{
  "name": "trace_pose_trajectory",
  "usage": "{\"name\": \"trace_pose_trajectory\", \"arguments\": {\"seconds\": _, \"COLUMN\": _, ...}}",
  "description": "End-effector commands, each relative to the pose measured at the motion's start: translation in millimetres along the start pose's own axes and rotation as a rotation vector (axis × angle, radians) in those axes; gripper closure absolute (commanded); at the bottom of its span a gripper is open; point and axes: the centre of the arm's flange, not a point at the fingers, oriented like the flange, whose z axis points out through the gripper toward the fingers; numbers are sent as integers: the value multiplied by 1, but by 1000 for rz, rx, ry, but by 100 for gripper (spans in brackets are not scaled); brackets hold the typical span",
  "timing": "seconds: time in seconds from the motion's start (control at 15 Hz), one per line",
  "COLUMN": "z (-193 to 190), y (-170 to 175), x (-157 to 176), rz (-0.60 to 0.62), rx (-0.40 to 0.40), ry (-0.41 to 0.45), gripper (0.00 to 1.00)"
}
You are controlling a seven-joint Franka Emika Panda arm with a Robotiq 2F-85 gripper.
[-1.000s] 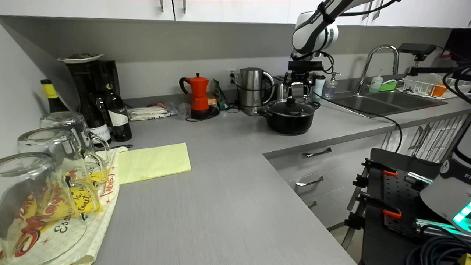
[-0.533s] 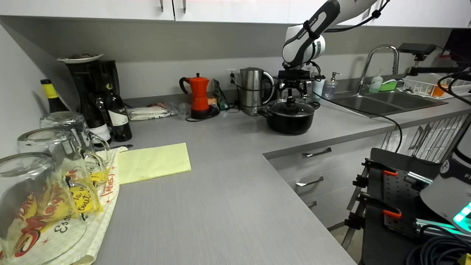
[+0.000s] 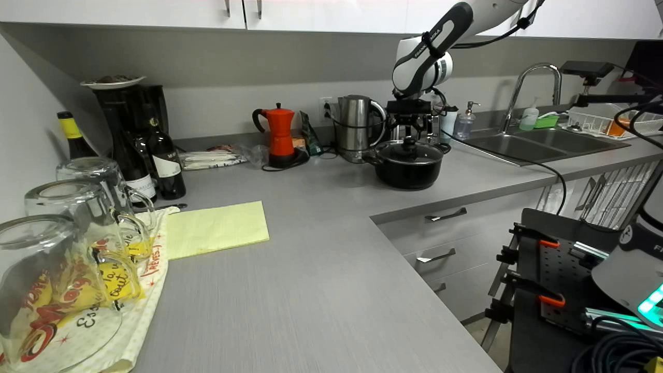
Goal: Remove the glass lid from the black pot.
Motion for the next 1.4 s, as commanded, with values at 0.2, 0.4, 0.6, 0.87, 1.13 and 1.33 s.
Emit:
{"name": "trace_pose_trajectory", "arguments": {"seconds": 0.2, "z": -8, "y": 3, "x": -8, "rz": 0, "rx": 17, "ry": 13, "gripper": 0}}
{"name": "trace_pose_trajectory", "arguments": {"seconds": 0.4, "z": -8, "y": 5, "x": -10, "rz": -4, "rx": 14, "ry": 5, "gripper": 0}}
{"name": "trace_pose_trajectory", "arguments": {"seconds": 0.6, "z": -10, "y": 9, "x": -17, "rz": -15, "rx": 13, "ry": 2, "gripper": 0}}
{"name": "trace_pose_trajectory", "arguments": {"seconds": 0.87, "z": -10, "y": 9, "x": -20, "rz": -16, "rx": 13, "ry": -2, "gripper": 26}}
{"name": "trace_pose_trajectory", "arguments": {"seconds": 1.13, "z": -13, "y": 12, "x": -19, "rz": -10, "rx": 14, "ry": -5, "gripper": 57}}
{"name": "trace_pose_trajectory", "arguments": {"seconds": 1.33, "z": -18, "y": 17, "x": -20, "rz": -11, "rx": 23, "ry": -9, "gripper": 75}}
